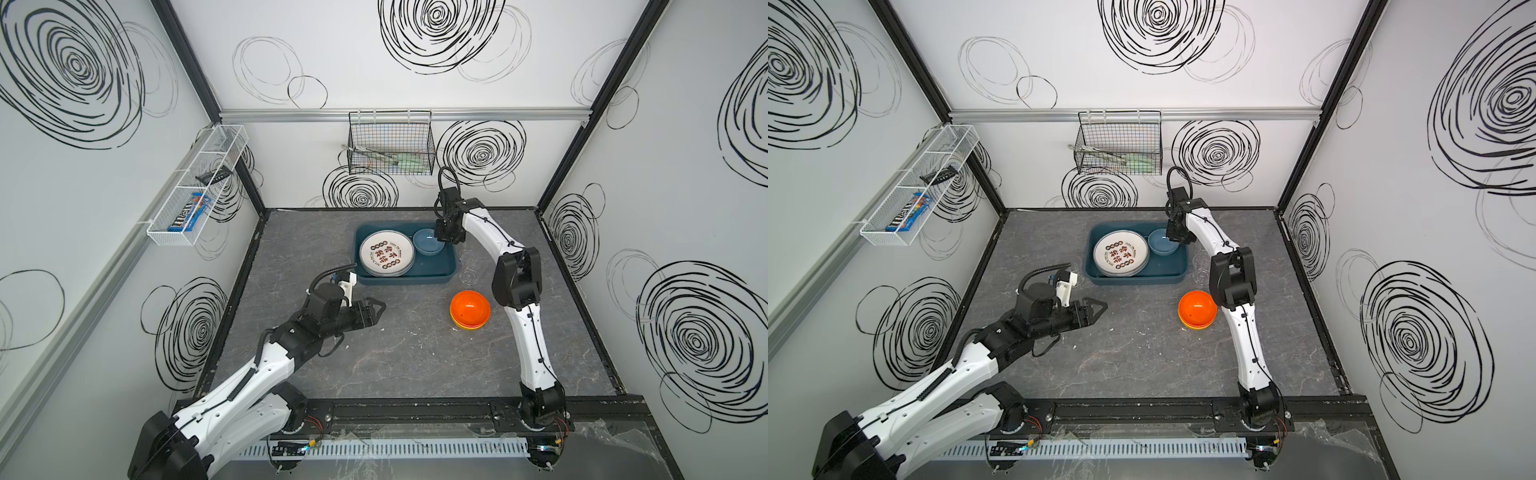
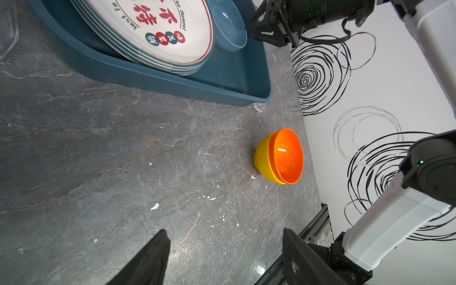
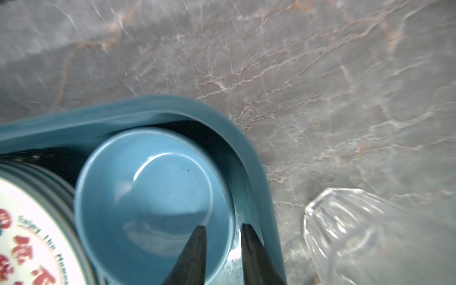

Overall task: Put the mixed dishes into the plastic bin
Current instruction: 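Lower the blue bowl beside the plates in the bin and open the right gripper, then move the open right gripper back to the orange bowl on the table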

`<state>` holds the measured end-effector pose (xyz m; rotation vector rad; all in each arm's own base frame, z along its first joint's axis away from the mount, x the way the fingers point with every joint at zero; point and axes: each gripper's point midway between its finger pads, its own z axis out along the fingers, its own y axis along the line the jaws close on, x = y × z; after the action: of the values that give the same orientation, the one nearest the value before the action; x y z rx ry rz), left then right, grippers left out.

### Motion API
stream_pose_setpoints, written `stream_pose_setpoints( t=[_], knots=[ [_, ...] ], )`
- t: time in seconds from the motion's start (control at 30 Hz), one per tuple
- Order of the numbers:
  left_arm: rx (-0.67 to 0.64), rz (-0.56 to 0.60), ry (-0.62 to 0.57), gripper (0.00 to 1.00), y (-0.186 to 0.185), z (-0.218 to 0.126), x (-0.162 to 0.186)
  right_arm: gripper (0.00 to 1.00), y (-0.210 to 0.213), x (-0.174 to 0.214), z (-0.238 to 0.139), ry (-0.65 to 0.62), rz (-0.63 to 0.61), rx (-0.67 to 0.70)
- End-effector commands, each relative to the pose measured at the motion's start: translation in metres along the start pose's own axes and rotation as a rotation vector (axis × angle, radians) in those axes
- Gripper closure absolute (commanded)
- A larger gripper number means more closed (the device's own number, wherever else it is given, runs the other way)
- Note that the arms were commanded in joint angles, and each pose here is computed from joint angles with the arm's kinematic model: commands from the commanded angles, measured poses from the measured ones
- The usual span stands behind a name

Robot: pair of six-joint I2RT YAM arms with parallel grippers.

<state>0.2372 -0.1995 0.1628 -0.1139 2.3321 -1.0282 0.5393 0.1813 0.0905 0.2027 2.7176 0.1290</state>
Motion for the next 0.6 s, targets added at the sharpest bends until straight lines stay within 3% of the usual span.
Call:
stream_pose_setpoints(
  t=[0.0, 0.2, 0.57],
  knots=[
    [0.025, 0.009, -0.036, 0.24, -0.007, -0.005, -0.009, 0.7, 0.002, -0.013, -0.052, -0.061, 0.017, -0.004],
    [0.037, 0.019, -0.042, 0.24, -0.011, -0.007, -0.011, 0.7, 0.011, -0.007, -0.088, -0.092, -0.009, -0.02],
    [0.136, 0.08, -0.019, 0.24, -0.035, -0.006, -0.012, 0.64, 0.019, 0.052, -0.147, -0.139, -0.065, -0.206]
  ],
)
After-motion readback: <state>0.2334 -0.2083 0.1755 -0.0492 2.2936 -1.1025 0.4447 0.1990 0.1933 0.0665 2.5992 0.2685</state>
